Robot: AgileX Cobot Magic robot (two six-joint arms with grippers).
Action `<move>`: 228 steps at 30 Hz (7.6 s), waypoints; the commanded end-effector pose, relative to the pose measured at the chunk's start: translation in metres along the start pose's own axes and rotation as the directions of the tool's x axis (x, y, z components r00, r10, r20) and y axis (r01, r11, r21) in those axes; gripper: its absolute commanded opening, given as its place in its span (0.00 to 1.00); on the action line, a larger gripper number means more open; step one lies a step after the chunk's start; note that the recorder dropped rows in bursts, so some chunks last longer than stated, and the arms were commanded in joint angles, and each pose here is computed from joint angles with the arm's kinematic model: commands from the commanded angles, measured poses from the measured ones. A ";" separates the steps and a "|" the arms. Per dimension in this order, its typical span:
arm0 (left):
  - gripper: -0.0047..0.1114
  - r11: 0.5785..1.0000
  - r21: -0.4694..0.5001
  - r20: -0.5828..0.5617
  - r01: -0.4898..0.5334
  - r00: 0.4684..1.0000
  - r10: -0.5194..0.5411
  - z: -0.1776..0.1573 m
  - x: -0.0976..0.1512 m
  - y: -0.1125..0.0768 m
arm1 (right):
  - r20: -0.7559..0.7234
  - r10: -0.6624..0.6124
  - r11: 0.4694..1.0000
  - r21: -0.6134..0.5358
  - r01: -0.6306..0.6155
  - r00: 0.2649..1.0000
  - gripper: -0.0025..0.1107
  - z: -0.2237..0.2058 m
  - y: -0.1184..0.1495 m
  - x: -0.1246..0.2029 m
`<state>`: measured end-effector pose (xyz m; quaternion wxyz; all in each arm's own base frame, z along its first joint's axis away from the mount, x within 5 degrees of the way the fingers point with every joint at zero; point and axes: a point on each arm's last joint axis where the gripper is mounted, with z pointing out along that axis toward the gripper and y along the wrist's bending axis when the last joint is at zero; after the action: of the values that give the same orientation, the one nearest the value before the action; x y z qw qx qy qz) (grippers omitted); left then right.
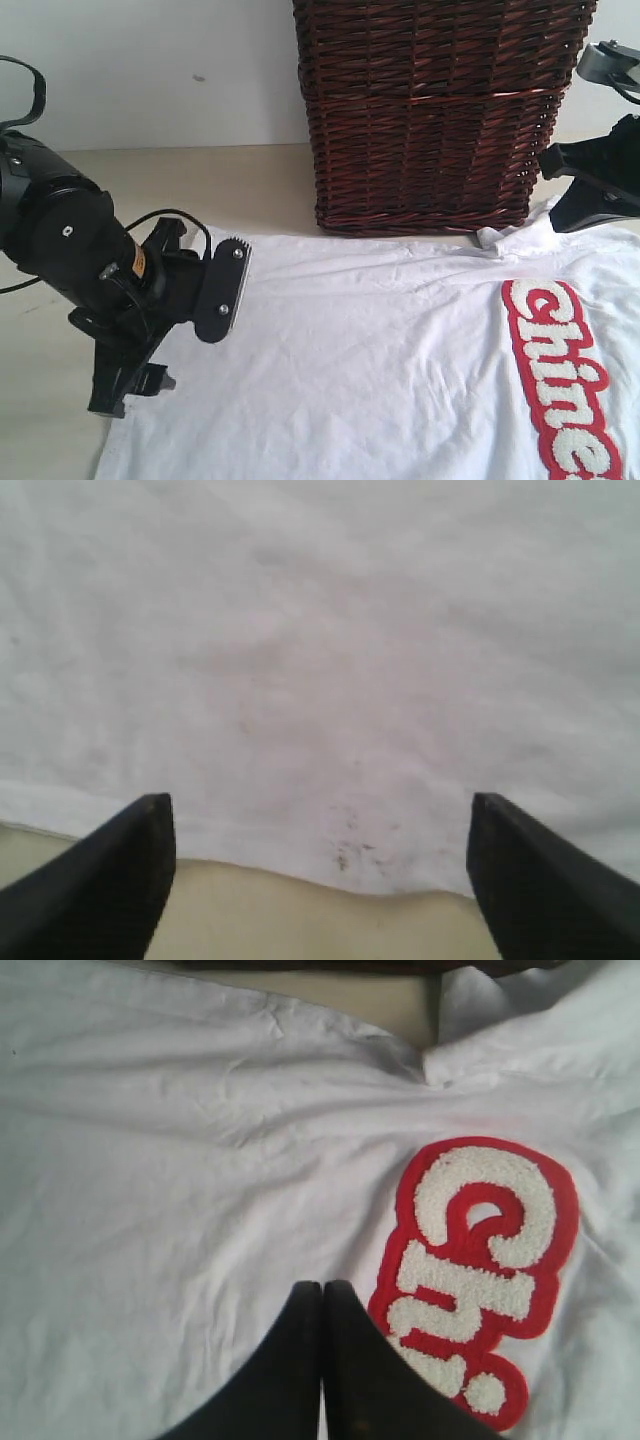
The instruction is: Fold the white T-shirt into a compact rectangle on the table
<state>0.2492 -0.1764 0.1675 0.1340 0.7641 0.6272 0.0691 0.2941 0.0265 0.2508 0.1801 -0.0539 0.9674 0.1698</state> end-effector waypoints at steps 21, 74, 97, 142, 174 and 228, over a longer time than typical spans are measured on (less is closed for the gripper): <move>0.95 0.990 0.015 -0.178 -0.141 0.974 0.142 0.000 0.015 0.002 | 0.021 -0.009 1.000 -0.005 0.009 1.000 0.02 -0.002 0.000 -0.001; 0.95 0.930 0.366 0.003 0.022 1.000 -0.025 0.070 0.044 0.010 | 0.028 -0.016 1.000 -0.005 0.016 0.999 0.02 -0.002 0.000 -0.001; 0.95 0.872 0.478 -0.076 0.108 0.994 -0.081 0.072 0.115 -0.007 | -0.067 -0.496 0.868 -0.067 0.492 0.866 0.45 0.021 0.029 0.012; 0.95 0.841 0.515 -0.049 0.167 0.985 -0.165 0.070 0.109 -0.010 | -0.609 -0.748 0.285 0.066 0.956 0.265 0.95 0.046 -0.065 0.072; 0.95 0.843 0.508 -0.039 0.176 0.982 -0.182 0.070 0.107 -0.009 | -0.577 -0.808 0.338 -0.286 0.896 0.121 0.95 0.088 -0.099 0.101; 0.95 0.858 0.481 -0.035 0.181 0.982 -0.187 0.072 0.107 -0.006 | -0.548 -0.829 0.339 -0.332 0.880 0.113 0.70 0.089 -0.107 0.108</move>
<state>0.3010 -0.0814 0.1066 0.0049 0.7225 0.6887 -0.0611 0.2470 -0.0491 0.1096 -0.0868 -0.6459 0.7570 -0.0473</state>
